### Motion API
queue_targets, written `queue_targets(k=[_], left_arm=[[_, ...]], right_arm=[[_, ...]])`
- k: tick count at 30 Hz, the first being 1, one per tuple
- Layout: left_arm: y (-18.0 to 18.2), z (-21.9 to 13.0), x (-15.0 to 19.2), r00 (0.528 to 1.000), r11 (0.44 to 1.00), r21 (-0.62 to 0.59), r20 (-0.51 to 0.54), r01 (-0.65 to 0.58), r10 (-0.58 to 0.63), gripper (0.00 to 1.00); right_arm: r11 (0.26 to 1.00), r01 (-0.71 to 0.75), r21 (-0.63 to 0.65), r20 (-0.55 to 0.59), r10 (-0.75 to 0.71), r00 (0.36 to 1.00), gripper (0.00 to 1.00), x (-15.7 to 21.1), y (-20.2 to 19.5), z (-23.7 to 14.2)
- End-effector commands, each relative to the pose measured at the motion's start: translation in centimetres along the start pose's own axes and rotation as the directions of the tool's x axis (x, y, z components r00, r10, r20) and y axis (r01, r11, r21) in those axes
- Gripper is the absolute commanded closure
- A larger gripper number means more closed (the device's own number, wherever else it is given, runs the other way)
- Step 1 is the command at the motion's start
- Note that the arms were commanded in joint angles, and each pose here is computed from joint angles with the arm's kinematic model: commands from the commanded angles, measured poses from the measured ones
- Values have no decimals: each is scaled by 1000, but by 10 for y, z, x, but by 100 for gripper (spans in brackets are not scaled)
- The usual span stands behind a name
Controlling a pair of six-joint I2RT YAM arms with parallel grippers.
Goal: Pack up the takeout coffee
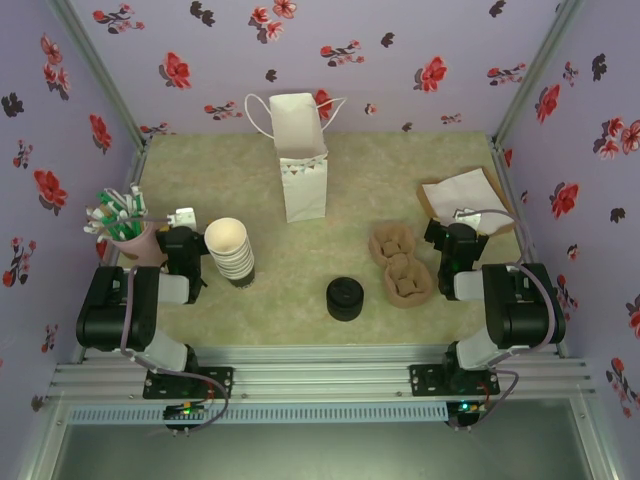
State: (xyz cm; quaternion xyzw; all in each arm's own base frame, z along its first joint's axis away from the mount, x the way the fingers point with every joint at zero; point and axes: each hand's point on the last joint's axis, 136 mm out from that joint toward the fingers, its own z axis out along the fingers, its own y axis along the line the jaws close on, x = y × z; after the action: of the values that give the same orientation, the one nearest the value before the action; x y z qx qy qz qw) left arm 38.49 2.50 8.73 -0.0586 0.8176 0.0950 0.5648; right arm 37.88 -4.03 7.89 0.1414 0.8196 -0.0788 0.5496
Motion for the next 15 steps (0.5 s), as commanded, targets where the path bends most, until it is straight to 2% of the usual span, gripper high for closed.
queue_targets(k=[1, 15], left_arm=[[8, 4, -13, 999, 999, -35, 39, 4, -2, 1], [7, 4, -14, 999, 999, -33, 43, 1, 1, 1]], right_arm=[[1000, 5, 17, 36, -5, 999, 1, -12, 1, 3], [1000, 5, 16, 34, -6, 999, 1, -11, 1, 3]])
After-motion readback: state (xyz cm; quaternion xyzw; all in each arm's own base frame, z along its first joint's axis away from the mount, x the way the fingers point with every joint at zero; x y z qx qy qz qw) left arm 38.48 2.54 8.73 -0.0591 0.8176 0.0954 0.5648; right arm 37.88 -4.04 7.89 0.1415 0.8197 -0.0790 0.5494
